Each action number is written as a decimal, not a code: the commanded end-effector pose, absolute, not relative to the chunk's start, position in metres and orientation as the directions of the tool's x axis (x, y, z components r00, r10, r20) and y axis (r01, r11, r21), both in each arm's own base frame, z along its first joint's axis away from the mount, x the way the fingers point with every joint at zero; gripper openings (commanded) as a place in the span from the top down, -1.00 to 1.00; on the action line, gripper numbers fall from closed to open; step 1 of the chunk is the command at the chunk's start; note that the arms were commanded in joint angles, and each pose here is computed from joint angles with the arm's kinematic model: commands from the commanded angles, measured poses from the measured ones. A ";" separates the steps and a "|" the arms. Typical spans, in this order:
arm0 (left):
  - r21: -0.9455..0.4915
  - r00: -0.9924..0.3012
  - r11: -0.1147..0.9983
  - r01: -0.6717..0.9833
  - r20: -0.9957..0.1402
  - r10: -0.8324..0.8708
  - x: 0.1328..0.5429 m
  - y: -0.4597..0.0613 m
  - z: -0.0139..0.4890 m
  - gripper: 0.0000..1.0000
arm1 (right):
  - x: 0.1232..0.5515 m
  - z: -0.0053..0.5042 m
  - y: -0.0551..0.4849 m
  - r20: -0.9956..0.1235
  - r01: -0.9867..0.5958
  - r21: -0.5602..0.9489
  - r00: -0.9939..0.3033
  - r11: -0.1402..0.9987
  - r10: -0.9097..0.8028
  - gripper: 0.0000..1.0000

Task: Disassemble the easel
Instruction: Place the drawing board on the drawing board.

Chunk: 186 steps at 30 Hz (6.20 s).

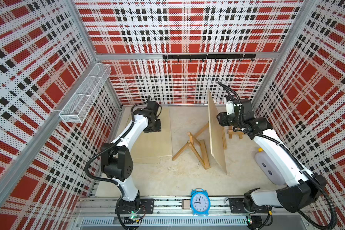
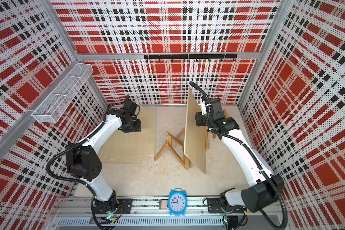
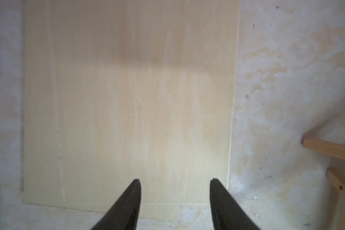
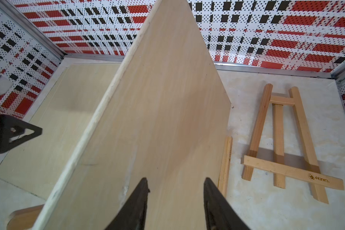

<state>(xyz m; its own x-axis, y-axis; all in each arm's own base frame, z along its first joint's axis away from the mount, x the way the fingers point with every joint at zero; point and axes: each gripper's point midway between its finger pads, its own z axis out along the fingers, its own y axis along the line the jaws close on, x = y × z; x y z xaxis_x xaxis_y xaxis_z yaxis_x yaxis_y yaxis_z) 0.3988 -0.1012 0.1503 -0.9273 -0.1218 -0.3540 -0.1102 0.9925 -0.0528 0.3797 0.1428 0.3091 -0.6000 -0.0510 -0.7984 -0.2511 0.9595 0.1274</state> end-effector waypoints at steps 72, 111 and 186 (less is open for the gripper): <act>0.334 -0.964 0.931 -0.145 -0.261 -0.057 0.420 -0.085 0.047 -0.09 | 0.368 0.312 0.131 -0.814 -0.328 0.251 -0.581 0.911 0.015 0.04; -0.136 -0.851 0.946 -0.295 -0.413 -0.325 0.447 -0.066 0.168 0.15 | 0.359 0.320 0.128 -0.819 -0.324 0.259 -0.572 0.910 0.029 0.04; -0.072 -0.705 0.719 -0.691 -0.149 -0.693 0.304 0.193 0.028 0.06 | 0.351 0.306 0.133 -0.772 -0.302 0.262 -0.635 0.916 0.011 0.06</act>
